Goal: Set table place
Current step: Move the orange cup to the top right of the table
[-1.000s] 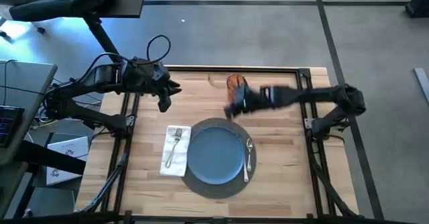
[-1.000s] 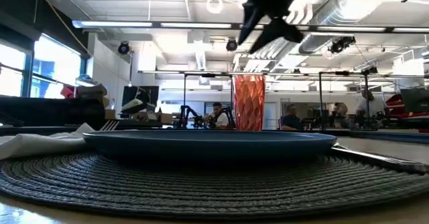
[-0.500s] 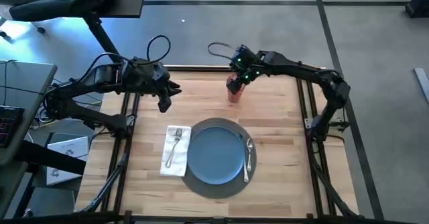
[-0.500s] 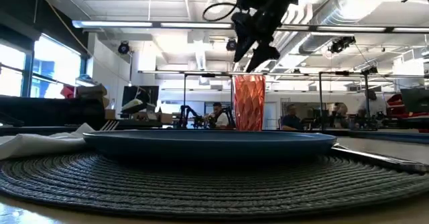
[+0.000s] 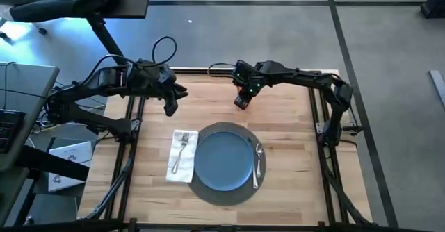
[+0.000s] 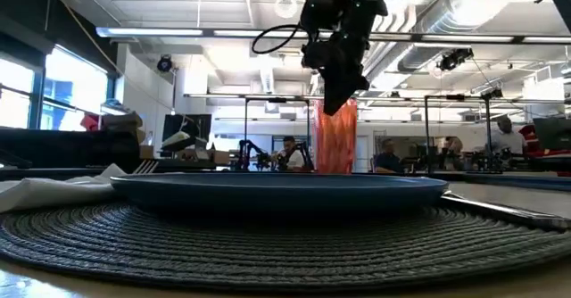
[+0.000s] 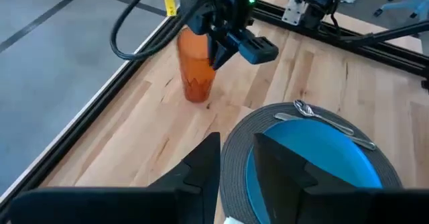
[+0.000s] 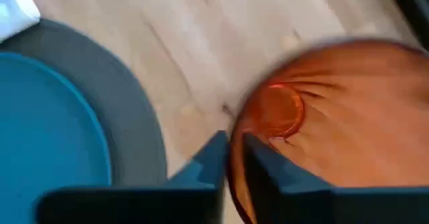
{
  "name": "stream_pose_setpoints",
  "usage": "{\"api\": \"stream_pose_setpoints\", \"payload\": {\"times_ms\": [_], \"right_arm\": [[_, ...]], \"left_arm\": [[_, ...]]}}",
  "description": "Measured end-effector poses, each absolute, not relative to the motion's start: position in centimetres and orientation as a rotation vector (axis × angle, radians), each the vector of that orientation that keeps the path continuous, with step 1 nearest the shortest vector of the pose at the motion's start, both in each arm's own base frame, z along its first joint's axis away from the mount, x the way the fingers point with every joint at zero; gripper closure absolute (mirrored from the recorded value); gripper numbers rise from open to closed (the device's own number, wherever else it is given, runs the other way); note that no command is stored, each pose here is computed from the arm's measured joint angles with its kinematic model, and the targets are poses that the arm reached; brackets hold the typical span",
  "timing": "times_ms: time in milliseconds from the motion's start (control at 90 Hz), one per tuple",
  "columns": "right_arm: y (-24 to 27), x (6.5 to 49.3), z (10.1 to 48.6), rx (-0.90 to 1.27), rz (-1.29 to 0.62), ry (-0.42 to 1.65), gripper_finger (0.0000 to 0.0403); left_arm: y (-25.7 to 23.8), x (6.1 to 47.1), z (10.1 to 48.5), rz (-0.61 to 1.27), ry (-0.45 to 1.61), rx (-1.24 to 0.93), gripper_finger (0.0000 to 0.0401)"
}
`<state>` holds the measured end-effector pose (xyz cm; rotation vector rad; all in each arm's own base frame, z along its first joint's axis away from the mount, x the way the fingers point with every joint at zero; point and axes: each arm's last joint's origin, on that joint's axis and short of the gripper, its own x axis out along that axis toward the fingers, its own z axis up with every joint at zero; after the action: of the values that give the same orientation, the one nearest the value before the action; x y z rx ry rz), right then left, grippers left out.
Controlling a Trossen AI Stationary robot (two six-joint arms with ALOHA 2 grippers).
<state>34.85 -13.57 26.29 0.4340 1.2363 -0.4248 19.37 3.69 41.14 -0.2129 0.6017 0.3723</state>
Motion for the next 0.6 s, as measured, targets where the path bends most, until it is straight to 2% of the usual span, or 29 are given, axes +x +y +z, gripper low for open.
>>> {"api": "stream_pose_setpoints", "payload": {"times_ms": [133, 300, 600], "right_arm": [[-11.6, 34.5, 26.9, 0.464, -0.426, 1.336, 0.0401], [-7.4, 34.0, 29.4, 0.528, -0.354, 1.313, 0.0402], [-2.9, 31.9, 30.4, 0.478, -0.51, 1.462, 0.0403]], "left_arm": [[3.7, 19.4, 41.1, 0.372, 0.603, -0.213, 0.0325], [3.7, 19.4, 41.1, 0.37, 0.603, -0.214, 0.0325], [3.7, 19.4, 41.1, 0.357, 0.607, -0.202, 0.0325]]}}
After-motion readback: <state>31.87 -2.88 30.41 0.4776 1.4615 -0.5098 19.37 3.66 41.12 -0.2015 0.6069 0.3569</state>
